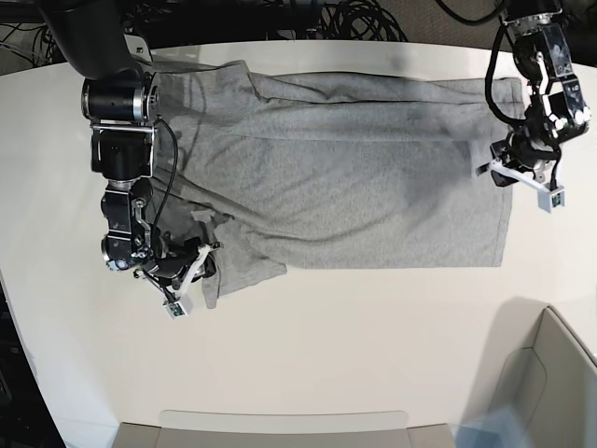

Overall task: Fold the T-shirt properly
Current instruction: 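Move both grippers to the hem corners and grasp them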

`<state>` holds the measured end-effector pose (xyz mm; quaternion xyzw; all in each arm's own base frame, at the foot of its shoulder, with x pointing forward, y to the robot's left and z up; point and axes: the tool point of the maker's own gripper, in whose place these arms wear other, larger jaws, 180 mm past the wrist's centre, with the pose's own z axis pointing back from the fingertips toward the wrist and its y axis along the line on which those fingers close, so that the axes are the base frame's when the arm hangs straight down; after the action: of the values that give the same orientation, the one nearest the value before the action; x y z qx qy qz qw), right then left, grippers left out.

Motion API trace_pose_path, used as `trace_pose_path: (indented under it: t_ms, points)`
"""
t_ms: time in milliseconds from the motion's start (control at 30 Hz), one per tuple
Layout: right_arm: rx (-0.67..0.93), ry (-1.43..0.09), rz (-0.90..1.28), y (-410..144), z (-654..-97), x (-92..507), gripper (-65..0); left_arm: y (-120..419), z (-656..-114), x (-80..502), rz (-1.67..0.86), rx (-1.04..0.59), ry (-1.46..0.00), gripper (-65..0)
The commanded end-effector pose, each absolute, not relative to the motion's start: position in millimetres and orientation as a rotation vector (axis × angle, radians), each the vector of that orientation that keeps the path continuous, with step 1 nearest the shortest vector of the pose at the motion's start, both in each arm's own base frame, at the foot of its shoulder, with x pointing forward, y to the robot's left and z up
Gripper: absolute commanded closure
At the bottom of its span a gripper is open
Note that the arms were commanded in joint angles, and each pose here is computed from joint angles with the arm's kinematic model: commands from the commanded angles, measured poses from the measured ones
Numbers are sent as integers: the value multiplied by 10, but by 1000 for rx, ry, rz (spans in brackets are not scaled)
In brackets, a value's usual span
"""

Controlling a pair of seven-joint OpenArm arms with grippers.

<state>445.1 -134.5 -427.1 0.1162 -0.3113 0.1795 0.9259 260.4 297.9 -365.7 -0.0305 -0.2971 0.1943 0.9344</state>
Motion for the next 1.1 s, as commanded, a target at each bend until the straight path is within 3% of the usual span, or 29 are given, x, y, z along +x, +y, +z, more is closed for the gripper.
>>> trace_pose_path:
  t_ms: [0,233,433,633,933,1067]
  points:
    - [216,-581,392,-1369,-4323,4391,-173,3025,-3506,2835,388,-64,-666,-160]
    - [209,-568,389,-1417,-4360,4351,-173,3144,-3337,3750,339,-58,-719,-193]
    - [201,-542,383,-1492,-4465,4235,-173,3467,-3662,4252,428,-5,-651,-194]
    - [191,-539,380,-1556,-4468,4226,-173,3635,-3871,4296,382,105,-628,-195]
    - [173,-536,376,-1665,-4463,4222,-173,3705,-4082,4161,396,122,-594,-227]
    - [179,-537,378,-1628,-4465,4223,-173,3538,-4208,4098,301,49,-570,-228]
